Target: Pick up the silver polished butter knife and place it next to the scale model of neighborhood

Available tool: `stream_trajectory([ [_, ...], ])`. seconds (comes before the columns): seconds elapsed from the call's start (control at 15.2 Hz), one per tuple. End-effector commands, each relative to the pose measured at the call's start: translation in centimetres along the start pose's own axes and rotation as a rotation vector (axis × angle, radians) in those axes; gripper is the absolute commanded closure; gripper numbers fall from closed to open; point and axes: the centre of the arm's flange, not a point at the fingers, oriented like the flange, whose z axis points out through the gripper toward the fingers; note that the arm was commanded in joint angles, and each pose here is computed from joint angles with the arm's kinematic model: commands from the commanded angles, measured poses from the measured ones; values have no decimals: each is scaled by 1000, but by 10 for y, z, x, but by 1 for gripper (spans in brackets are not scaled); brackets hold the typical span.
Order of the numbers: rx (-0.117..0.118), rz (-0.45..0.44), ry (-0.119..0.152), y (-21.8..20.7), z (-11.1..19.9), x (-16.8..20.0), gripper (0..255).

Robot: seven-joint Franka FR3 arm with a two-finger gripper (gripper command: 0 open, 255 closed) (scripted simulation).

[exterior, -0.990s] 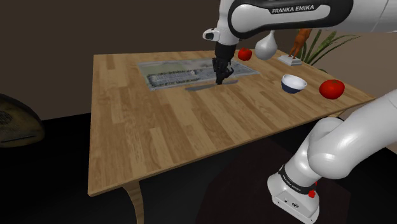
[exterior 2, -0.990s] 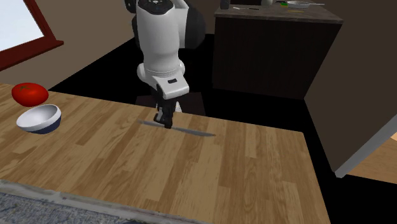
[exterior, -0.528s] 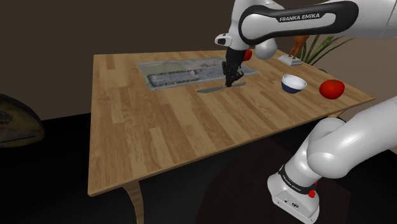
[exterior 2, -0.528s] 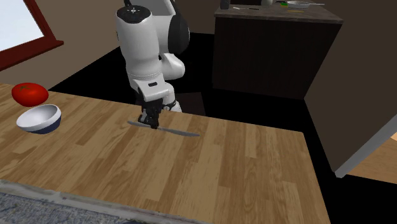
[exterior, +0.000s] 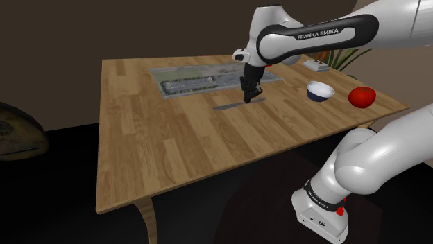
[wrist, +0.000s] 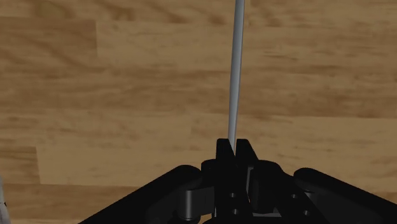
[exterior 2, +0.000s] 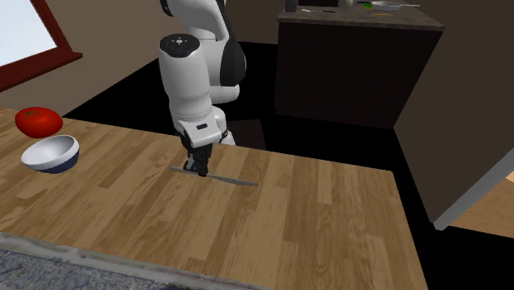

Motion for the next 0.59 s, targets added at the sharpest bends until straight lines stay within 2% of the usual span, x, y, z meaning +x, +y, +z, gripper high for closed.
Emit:
stream_trajectory([
  [0.0, 0, 0, 0, 1, 10, 0, 255],
  [0.4, 0, 0, 0, 1, 41, 1, 255],
  [0.53, 0, 0, 0, 1, 43, 1, 255],
])
